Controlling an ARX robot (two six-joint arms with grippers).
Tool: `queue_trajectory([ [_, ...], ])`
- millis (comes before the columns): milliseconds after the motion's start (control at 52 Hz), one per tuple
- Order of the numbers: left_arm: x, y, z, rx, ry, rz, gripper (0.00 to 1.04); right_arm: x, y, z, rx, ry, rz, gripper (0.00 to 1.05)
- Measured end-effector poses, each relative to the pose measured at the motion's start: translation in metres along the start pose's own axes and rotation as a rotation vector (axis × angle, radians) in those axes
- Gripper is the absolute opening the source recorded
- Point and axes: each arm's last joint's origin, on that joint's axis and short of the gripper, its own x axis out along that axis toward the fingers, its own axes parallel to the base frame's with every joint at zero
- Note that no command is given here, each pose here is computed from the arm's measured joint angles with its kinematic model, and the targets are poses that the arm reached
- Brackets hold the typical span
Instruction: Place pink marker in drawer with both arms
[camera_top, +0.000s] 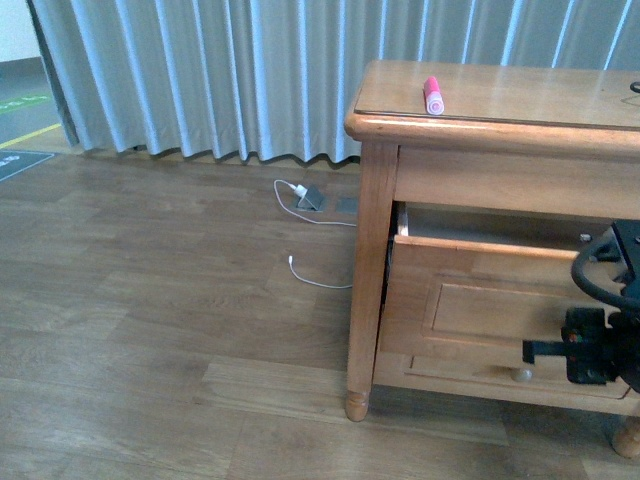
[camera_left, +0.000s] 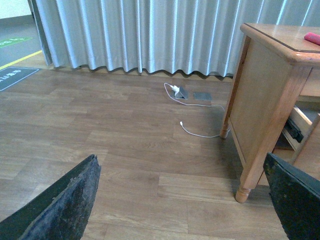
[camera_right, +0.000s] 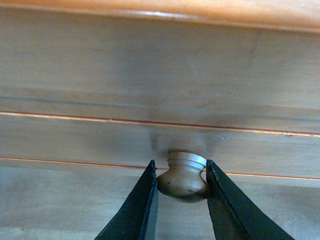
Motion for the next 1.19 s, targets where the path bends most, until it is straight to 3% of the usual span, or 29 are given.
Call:
queue_trajectory([
  [211, 0.000, 0.000, 0.000, 0.000, 0.000, 0.000, 0.99, -0.055, -0.007, -0.034, 0.005, 0.024, 0.068, 0.25],
  [384, 0.000, 0.000, 0.000, 0.000, 0.000, 0.000, 0.99, -0.096, -0.012, -0.040, 0.047, 0.027, 0.086, 0.59],
  [615, 0.000, 0.000, 0.000, 0.000, 0.000, 0.000, 0.99, -0.153, -0.027, -0.012, 0.111, -0.088, 0.112, 0.97],
  [961, 0.000, 0.000, 0.000, 0.000, 0.000, 0.000, 0.99, -0.240, -0.054, 0.000, 0.189, -0.279, 0.132, 0.96],
  [1191, 0.000, 0.000, 0.000, 0.000, 0.000, 0.000, 0.99, -0.250, -0.059, 0.000, 0.196, -0.334, 0.088, 0.96],
])
